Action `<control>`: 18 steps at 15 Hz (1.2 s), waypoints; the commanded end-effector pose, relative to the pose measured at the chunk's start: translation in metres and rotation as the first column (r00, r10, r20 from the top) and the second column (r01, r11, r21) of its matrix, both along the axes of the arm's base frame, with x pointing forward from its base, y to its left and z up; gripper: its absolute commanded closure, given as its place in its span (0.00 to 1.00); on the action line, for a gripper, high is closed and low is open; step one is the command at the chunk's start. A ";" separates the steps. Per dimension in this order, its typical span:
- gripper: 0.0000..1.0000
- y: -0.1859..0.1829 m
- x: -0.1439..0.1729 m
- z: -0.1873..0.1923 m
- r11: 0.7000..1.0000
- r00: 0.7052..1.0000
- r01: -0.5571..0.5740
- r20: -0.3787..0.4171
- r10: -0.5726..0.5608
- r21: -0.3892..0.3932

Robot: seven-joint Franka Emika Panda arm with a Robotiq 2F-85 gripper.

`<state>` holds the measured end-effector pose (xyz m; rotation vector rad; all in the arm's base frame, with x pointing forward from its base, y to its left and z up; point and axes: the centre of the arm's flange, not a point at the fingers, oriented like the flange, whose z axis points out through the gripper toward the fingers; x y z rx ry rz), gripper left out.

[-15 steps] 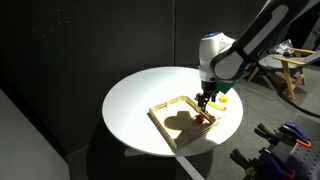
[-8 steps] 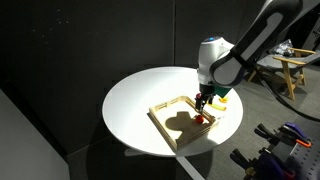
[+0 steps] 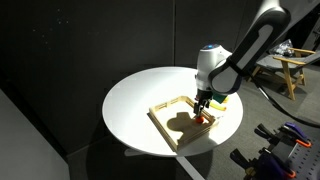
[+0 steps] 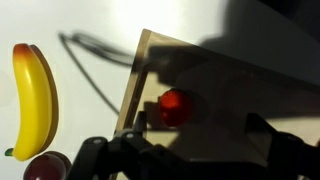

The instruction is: Put the strawberry on the table.

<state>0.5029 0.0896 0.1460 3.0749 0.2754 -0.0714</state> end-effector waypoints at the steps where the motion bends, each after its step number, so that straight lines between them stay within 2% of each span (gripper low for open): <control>1: 0.00 0.000 0.014 -0.006 0.998 0.998 -0.061 -0.002 0.061 0.004; 8: 0.00 0.004 0.024 -0.015 0.980 0.980 -0.200 -0.003 0.200 0.001; 18: 0.00 0.009 0.031 -0.038 0.950 0.950 -0.313 -0.015 0.313 -0.015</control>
